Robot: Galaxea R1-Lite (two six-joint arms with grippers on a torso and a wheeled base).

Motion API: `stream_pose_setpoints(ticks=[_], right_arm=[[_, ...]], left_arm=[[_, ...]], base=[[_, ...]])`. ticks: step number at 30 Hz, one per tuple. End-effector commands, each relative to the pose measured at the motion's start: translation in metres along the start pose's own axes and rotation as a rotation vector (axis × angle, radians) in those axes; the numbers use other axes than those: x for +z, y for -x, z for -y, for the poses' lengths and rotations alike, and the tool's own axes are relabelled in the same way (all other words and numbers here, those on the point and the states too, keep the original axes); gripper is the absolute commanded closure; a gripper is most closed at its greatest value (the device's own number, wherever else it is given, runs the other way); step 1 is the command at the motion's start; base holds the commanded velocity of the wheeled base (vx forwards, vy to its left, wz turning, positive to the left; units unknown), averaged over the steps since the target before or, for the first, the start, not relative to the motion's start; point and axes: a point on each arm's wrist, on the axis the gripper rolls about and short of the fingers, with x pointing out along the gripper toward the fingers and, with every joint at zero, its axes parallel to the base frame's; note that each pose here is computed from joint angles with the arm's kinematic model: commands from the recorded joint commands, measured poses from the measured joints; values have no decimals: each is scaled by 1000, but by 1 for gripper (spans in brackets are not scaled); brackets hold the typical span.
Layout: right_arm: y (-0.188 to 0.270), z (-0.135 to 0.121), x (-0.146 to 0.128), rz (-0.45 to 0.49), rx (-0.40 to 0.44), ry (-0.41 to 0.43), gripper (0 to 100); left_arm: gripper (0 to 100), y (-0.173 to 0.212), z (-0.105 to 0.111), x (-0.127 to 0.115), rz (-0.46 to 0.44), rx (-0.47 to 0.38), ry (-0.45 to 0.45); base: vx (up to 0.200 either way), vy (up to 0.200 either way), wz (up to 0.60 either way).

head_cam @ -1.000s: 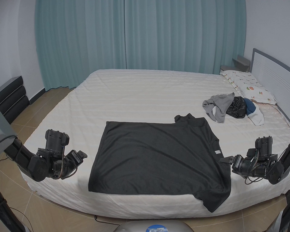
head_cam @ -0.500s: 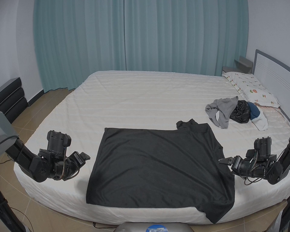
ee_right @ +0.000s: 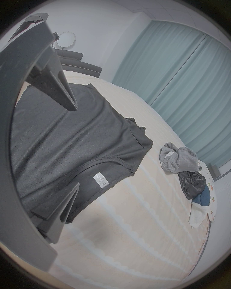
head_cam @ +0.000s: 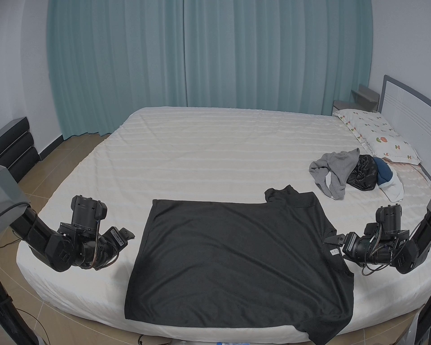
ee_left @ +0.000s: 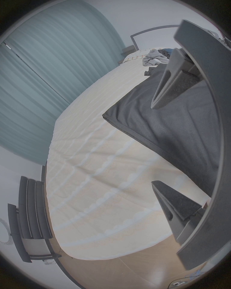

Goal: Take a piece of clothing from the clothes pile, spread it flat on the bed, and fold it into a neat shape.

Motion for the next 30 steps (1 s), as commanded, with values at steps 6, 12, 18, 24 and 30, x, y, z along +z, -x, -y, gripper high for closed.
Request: stream_pose_setpoints(ticks=[6, 12, 18, 24, 30], right_arm=[[-20, -7, 11, -3, 44, 12, 0], [-60, -20, 44, 78, 53, 36, 0], [-105, -36, 67, 81, 64, 53, 0], [-143, -40, 84, 58, 42, 45, 0], [-171, -40, 108, 112, 30, 40, 0]], left_arm=[[0, 0, 7, -5, -11, -20, 42], [0, 1, 8, -6, -30, -38, 53], [0, 0, 12, -4, -43, -65, 100], [0, -1, 13, -4, -47, -67, 100], [0, -3, 12, -5, -52, -60, 99]], base=[[0, 0, 0], [0, 0, 0], [0, 0, 0], [0, 0, 0], [0, 0, 0]])
